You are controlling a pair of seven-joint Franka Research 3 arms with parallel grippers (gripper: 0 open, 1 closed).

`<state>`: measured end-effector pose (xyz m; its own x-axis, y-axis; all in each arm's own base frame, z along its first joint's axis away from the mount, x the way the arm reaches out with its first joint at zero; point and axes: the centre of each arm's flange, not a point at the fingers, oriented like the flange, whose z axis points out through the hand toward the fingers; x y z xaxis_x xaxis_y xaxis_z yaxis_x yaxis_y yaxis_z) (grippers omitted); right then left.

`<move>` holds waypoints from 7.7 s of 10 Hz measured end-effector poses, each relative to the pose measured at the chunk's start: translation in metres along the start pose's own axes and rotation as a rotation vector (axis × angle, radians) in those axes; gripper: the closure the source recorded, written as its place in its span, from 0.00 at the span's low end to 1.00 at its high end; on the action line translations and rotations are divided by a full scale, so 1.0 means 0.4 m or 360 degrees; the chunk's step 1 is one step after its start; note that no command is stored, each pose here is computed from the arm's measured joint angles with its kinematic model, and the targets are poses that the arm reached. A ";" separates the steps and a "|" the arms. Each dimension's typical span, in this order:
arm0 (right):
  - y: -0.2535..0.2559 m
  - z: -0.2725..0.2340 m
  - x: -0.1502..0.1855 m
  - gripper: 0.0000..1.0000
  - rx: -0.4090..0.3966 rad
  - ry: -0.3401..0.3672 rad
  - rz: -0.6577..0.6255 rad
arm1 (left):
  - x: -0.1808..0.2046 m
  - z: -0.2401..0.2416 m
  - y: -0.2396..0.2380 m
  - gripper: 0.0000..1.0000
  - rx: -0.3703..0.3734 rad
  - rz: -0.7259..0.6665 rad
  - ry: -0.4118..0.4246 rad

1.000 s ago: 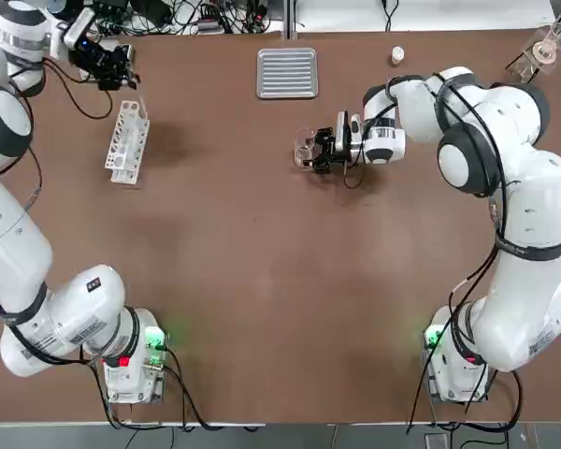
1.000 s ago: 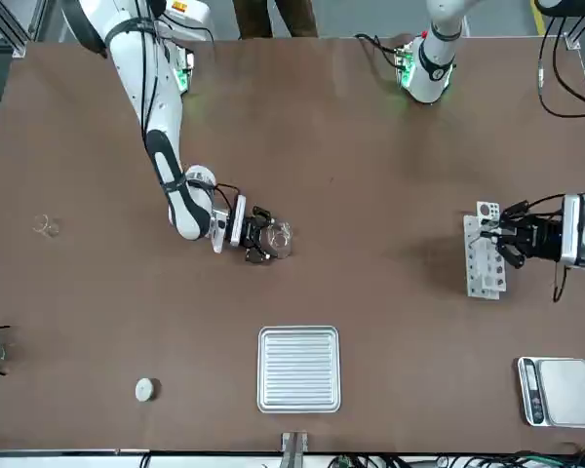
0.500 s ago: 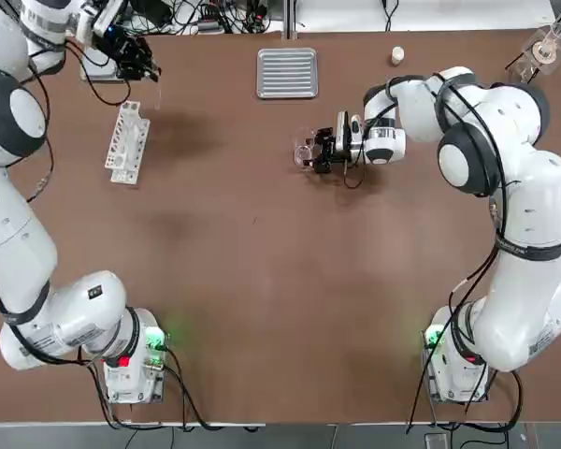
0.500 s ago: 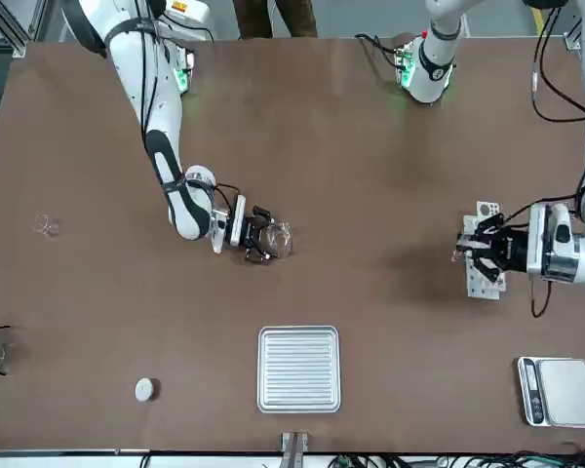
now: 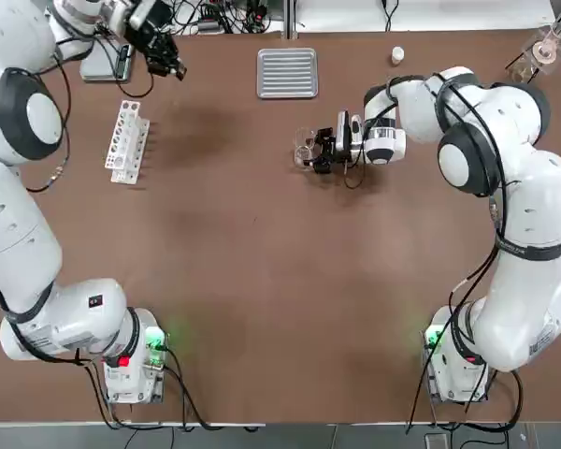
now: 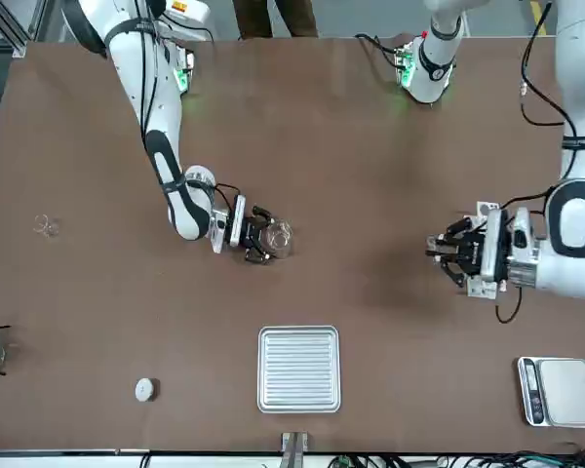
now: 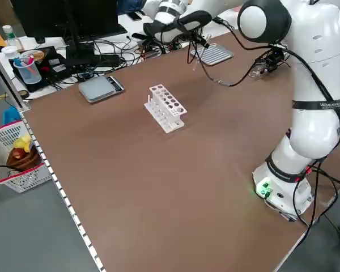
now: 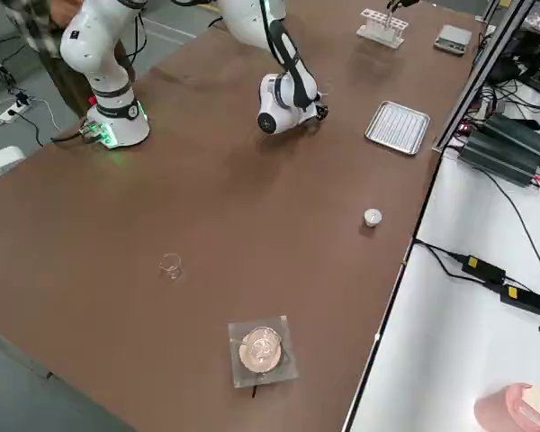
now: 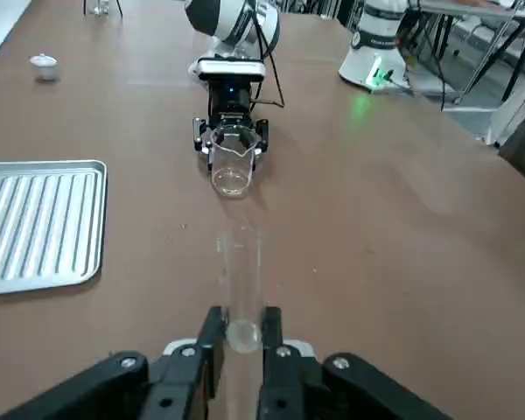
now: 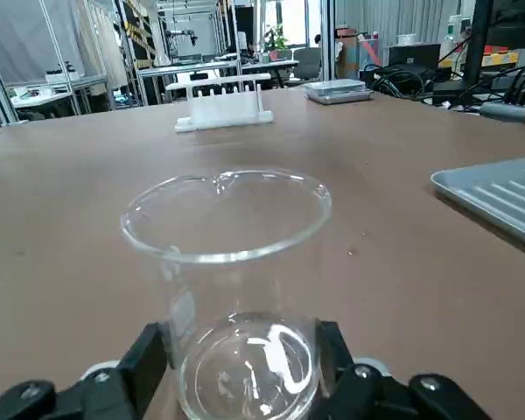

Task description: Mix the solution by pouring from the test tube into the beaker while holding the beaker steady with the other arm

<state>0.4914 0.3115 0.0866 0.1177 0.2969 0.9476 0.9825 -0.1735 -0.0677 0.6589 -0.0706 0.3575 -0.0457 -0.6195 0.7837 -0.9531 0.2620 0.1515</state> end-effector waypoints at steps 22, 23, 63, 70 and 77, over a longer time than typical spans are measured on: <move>0.003 -0.004 0.001 0.25 -0.0004 0.0001 0.0045 | 0.587 0.779 0.003 0.79 0.0212 -0.0360 -0.0794; 0.003 -0.004 0.001 0.25 -0.0005 0.0000 0.0046 | 0.589 0.807 0.001 0.79 0.0219 -0.0365 -0.0802; 0.010 -0.010 0.001 0.33 -0.0015 -0.0005 0.0087 | 0.609 1.053 0.029 0.79 0.0425 0.0125 -0.1694; 0.009 -0.009 0.001 0.52 -0.0015 -0.0006 0.0091 | 0.594 1.078 0.038 0.79 0.0435 0.0126 -0.1776; 0.009 -0.009 0.001 0.52 -0.0015 -0.0006 0.0091 | 0.582 1.077 0.041 0.79 0.0427 0.0154 -0.1862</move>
<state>0.4946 0.3075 0.0880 0.1744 0.2898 0.9411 0.9727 -0.1991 -0.1190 0.5037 -0.5294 0.2827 -0.2319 -0.9381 -0.2571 -0.9562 0.2684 -0.1166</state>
